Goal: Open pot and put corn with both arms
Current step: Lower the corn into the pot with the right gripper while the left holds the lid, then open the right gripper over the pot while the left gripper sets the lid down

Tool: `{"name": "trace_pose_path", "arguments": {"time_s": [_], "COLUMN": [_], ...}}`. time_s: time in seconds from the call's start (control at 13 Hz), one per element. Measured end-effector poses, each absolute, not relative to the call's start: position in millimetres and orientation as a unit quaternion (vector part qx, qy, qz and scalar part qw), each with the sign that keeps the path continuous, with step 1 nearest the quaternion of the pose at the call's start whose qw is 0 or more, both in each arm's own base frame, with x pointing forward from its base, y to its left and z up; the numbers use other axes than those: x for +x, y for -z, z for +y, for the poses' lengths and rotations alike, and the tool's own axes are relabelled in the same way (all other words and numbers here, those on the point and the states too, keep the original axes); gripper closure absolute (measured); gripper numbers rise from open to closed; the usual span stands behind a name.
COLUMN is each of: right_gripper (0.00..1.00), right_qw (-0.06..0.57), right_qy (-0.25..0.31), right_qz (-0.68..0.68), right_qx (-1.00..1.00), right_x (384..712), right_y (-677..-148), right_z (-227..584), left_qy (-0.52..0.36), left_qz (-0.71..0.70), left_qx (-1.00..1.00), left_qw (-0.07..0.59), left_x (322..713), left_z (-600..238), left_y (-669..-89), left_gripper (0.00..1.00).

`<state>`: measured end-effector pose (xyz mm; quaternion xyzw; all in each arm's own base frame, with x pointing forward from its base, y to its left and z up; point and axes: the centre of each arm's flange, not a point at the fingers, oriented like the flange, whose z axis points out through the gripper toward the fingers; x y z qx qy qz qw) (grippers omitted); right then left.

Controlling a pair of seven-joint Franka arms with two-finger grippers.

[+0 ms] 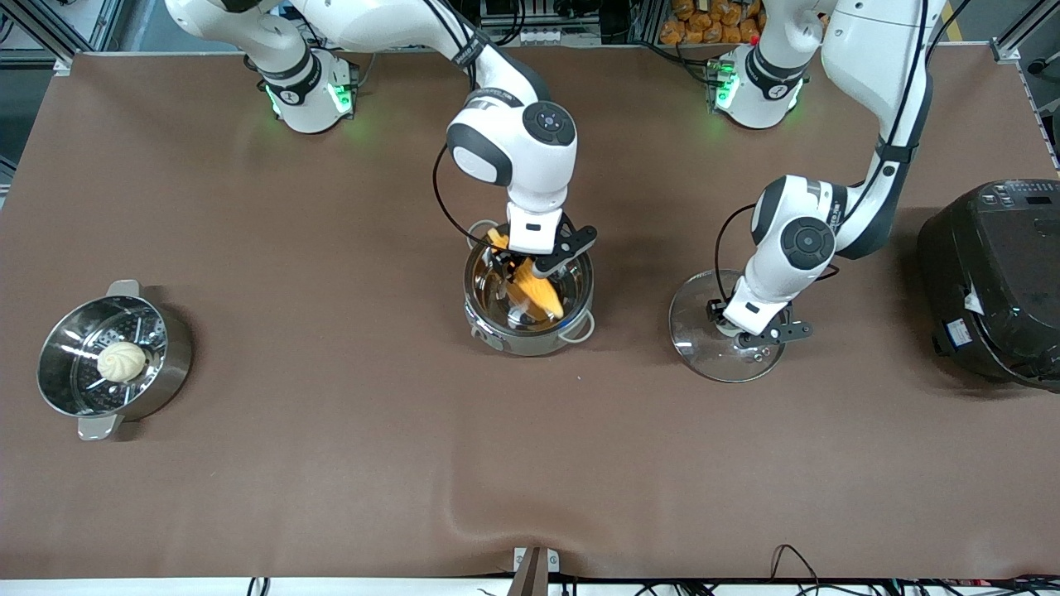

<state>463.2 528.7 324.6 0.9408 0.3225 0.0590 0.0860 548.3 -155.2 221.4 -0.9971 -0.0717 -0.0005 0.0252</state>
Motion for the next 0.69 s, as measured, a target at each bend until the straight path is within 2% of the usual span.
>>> {"name": "trace_pose_path", "arguments": {"time_s": [0.15,0.38,0.69], "right_gripper": [0.02,0.00,0.00], "right_qw": [0.086,0.077,0.070], "right_qy": [-0.071,-0.082,-0.050], "right_qz": [0.298,0.257,0.185], "right_qx": [0.948,0.960,0.979], "right_x": [469.0,489.7,548.7], "right_y": [-354.9,-401.3,-439.1], "right_z": [524.6,498.0,406.4], "left_qy": [0.015,0.049,0.058], "left_qz": [-0.072,-0.073,-0.077], "left_qx": [-0.997,-0.996,-0.995], "left_qw": [0.020,0.005,0.001], "left_x": [555.8,572.0,588.0], "left_z": [-157.7,-162.9,-166.8], "left_y": [-233.9,-290.6,-392.2], "left_gripper": [0.01,0.00,0.00]}}
